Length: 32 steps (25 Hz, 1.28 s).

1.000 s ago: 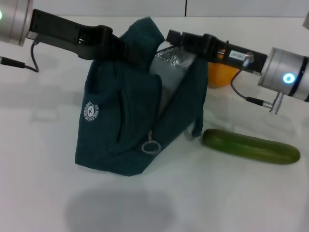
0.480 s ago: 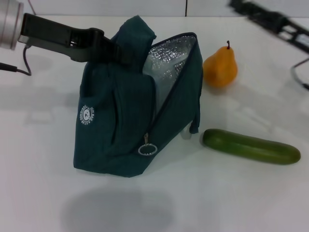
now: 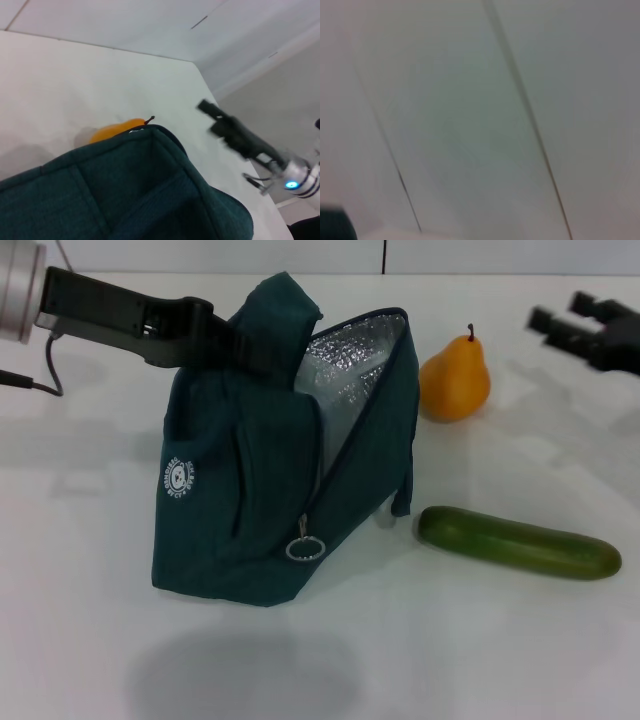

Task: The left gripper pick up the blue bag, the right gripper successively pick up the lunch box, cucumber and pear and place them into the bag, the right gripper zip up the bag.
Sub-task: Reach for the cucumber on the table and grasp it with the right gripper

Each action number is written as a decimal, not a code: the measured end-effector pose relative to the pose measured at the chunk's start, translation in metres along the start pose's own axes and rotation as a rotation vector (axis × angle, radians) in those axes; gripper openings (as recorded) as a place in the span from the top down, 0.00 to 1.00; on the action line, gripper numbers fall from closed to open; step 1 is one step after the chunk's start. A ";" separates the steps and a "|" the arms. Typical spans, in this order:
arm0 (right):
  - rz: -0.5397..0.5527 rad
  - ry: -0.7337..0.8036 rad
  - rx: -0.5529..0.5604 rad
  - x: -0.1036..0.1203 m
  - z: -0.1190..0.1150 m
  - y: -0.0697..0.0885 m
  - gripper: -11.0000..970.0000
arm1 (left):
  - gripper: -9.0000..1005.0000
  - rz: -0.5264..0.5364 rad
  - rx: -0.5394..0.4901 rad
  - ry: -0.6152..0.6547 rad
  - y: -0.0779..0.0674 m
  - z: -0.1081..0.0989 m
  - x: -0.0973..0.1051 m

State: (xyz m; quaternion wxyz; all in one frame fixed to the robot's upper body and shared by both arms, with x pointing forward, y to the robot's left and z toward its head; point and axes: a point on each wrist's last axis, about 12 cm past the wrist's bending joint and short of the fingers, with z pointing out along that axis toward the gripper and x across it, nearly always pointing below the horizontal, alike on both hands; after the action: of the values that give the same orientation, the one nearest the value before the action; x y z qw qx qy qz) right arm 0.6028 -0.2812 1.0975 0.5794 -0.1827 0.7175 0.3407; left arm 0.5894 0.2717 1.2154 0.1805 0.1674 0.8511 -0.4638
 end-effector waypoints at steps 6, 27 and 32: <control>-0.250 0.109 0.049 0.009 0.042 0.014 0.17 | 0.95 0.012 0.004 0.004 -0.003 0.002 -0.004; -0.326 0.197 0.073 0.011 0.078 0.023 0.29 | 0.95 0.028 0.004 -0.005 -0.007 0.004 -0.010; -0.366 0.205 0.049 0.012 0.081 0.027 0.42 | 0.95 0.030 0.003 -0.006 -0.007 0.004 -0.011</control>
State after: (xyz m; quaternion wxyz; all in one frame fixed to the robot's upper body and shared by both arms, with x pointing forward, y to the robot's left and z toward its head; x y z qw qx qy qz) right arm 0.6387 -0.2039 1.0859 0.5601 -0.3295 0.7355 0.1916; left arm 0.5963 0.2635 1.2234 0.1899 0.1789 0.8472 -0.4628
